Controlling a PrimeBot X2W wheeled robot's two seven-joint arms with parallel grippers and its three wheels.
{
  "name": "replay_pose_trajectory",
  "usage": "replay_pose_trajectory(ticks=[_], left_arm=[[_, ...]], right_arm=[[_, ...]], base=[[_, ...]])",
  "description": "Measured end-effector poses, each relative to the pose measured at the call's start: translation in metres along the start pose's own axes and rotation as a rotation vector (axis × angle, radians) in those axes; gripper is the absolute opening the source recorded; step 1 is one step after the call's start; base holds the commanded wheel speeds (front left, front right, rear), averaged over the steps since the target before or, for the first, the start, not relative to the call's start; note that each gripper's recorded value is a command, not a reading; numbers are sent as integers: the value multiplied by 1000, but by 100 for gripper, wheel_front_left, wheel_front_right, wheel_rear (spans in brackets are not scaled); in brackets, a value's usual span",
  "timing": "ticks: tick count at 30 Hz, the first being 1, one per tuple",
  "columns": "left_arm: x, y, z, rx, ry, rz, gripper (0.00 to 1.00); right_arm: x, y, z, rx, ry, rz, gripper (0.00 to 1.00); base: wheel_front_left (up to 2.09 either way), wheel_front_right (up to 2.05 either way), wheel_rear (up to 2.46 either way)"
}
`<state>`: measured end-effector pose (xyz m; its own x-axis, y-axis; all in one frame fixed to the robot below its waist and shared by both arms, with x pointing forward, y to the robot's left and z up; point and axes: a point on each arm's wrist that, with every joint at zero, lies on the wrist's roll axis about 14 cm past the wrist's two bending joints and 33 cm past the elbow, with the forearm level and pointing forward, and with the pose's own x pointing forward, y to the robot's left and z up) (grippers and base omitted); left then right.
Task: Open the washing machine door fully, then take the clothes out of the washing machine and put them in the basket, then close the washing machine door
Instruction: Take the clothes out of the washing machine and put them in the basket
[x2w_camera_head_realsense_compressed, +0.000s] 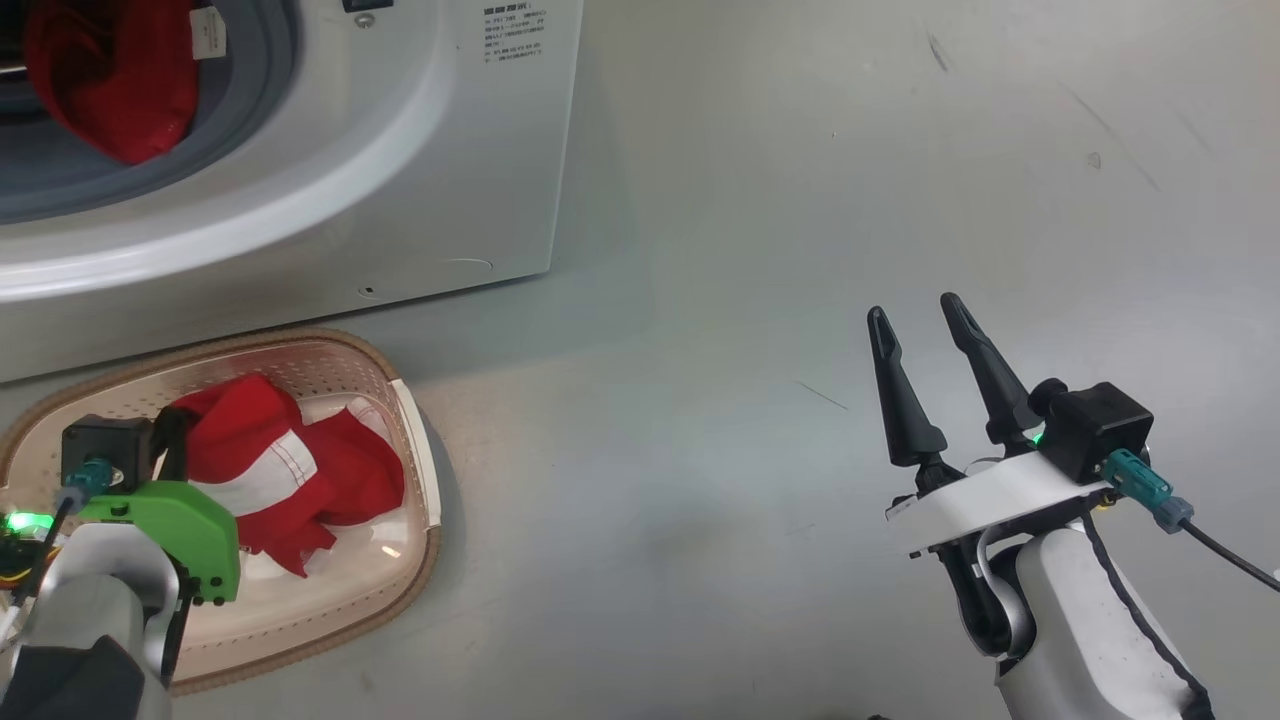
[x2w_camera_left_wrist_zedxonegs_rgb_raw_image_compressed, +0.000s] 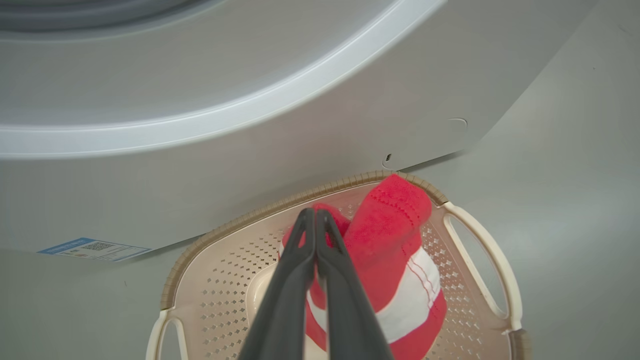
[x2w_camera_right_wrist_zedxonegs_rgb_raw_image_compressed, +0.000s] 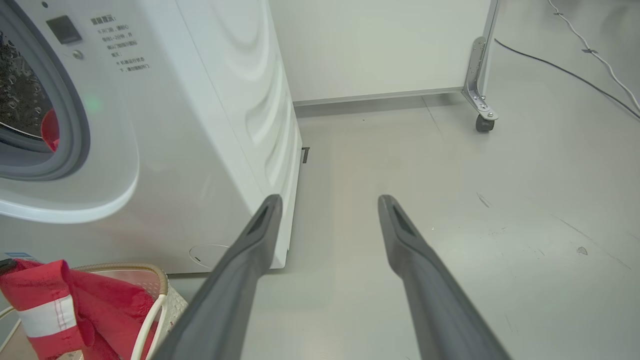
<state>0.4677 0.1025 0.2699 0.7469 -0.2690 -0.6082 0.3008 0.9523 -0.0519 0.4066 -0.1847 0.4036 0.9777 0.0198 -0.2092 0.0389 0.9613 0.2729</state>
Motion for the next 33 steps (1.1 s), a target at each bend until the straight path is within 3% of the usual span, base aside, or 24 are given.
replay_pose_trajectory(ticks=[17,26,27,28,29,33], left_arm=[[10,19,-69,-2,210,46,0],[5,23,-80,-6,234,65,0],[6,24,-79,-6,230,67,28],[6,25,-77,-6,225,73,88],[7,26,-77,-6,227,78,100],[7,26,-76,-3,219,78,100]], right_arm=[[11,-11,-14,-16,37,-26,100],[14,-10,-12,-17,33,-19,100],[14,-9,-12,-17,33,-18,100],[14,-9,-12,-17,33,-17,100],[14,-9,-12,-17,33,-17,100],[15,-8,-12,-16,33,-14,100]], base=[[0,0,0],[0,0,0],[0,0,0],[0,0,0],[0,0,0],[0,0,0]])
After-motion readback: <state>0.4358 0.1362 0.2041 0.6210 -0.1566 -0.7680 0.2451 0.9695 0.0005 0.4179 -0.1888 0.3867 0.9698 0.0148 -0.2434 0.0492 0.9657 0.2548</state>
